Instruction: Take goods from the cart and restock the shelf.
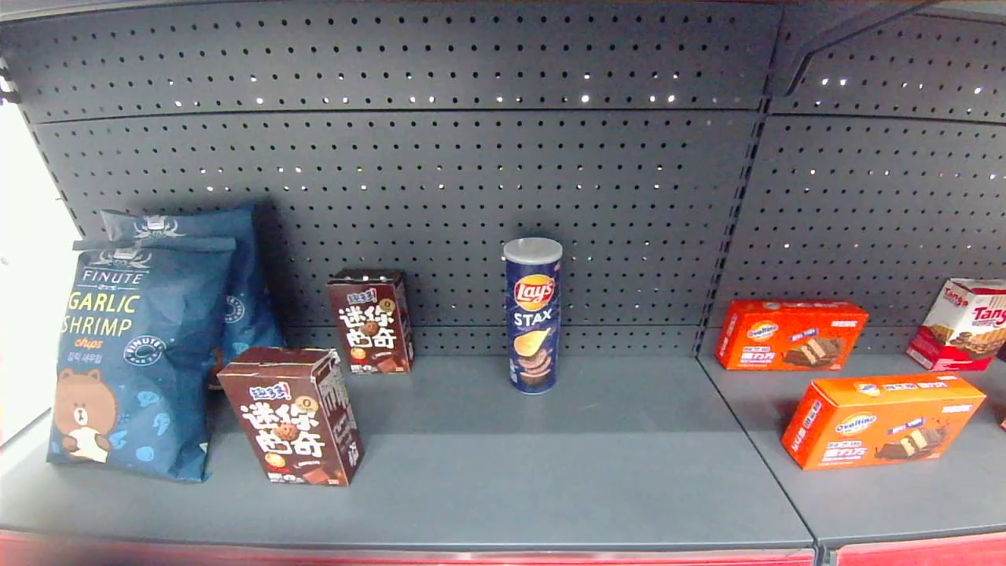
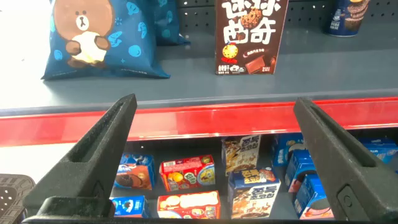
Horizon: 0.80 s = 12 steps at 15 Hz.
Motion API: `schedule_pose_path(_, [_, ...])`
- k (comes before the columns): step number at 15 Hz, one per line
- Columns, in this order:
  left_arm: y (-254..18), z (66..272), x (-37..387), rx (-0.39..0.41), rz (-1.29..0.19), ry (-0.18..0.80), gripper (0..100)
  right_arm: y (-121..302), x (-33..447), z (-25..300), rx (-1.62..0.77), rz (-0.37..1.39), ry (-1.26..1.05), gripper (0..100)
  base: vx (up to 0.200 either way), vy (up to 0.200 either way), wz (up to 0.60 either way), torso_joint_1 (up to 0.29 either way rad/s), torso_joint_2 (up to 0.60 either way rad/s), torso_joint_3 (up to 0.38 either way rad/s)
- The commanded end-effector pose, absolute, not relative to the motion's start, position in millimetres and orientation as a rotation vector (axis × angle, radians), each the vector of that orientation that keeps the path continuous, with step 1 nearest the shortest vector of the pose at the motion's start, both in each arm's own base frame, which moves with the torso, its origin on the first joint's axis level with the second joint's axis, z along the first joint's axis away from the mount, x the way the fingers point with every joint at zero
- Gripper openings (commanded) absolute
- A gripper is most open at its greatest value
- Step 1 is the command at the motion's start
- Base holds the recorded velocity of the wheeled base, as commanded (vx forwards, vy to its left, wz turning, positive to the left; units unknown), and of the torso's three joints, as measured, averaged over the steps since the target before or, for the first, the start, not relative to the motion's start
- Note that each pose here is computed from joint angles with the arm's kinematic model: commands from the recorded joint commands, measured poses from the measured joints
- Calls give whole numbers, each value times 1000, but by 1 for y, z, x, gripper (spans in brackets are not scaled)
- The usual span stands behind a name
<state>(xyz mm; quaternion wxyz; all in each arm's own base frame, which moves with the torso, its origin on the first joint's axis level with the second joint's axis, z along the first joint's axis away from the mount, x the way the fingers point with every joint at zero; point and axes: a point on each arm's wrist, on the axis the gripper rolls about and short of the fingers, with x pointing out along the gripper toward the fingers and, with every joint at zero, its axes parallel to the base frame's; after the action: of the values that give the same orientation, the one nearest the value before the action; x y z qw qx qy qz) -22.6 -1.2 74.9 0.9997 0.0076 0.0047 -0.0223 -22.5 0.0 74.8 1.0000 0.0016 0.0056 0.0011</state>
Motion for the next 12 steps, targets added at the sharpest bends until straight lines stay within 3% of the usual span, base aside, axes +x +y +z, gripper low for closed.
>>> schedule_pose_path(1, [-1,75,-23,15,-45,9,100,0,-22,75,3,3,11,100,0,0,0,0,0,0])
schedule_pose_path(12, [-1,75,-22,15,-45,10,100,0,-22,75,3,2,11,100,0,0,0,0,0,0])
